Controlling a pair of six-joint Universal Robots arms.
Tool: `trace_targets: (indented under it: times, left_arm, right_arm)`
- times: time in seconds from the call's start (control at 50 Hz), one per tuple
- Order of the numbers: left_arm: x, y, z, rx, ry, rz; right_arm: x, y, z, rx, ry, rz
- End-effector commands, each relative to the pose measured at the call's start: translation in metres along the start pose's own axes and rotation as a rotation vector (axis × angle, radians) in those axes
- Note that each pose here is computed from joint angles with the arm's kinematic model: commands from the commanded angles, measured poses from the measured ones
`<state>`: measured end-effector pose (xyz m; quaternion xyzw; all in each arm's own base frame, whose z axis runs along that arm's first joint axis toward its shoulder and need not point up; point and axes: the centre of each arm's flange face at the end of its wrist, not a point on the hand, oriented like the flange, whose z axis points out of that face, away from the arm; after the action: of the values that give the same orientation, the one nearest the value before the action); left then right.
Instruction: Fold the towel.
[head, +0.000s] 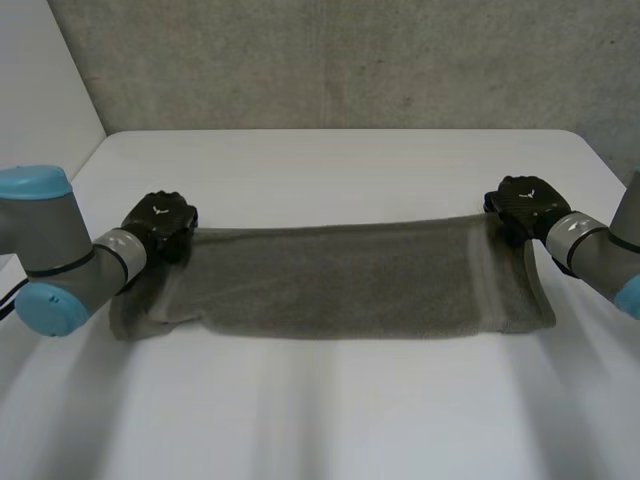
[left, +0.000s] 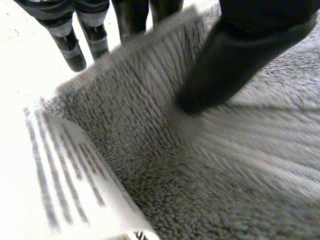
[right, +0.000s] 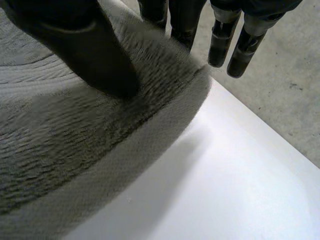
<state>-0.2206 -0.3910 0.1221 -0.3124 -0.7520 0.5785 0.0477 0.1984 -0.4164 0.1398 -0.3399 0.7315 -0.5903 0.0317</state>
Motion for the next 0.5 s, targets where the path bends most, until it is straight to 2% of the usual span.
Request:
trace_targets:
  times: [0.02,0.12,0.28,0.38,0.5]
  left_arm:
    - [0.000,0.000,-0.002,-0.006,-0.008,0.003]
    - [-0.003,-0.012,-0.012,0.005,-0.033,0.020]
    - [0.000,-0.030,-0.036,0.023,-0.038,0.026]
    - [0.000,-0.040,-0.060,0.033,-0.044,0.021]
    - [0.004,-0.042,-0.097,0.022,-0.051,0.007]
  right_arm:
    - [0.002,-0.001,0.001,0.016,0.020,-0.008]
    - [0.005,-0.013,-0.004,0.048,0.035,-0.022]
    - [0.009,-0.042,-0.034,0.094,0.061,0.005]
    - [-0.002,-0.055,-0.077,0.086,0.042,0.052]
    - [-0.018,-0.049,-0.105,0.049,0.021,0.065]
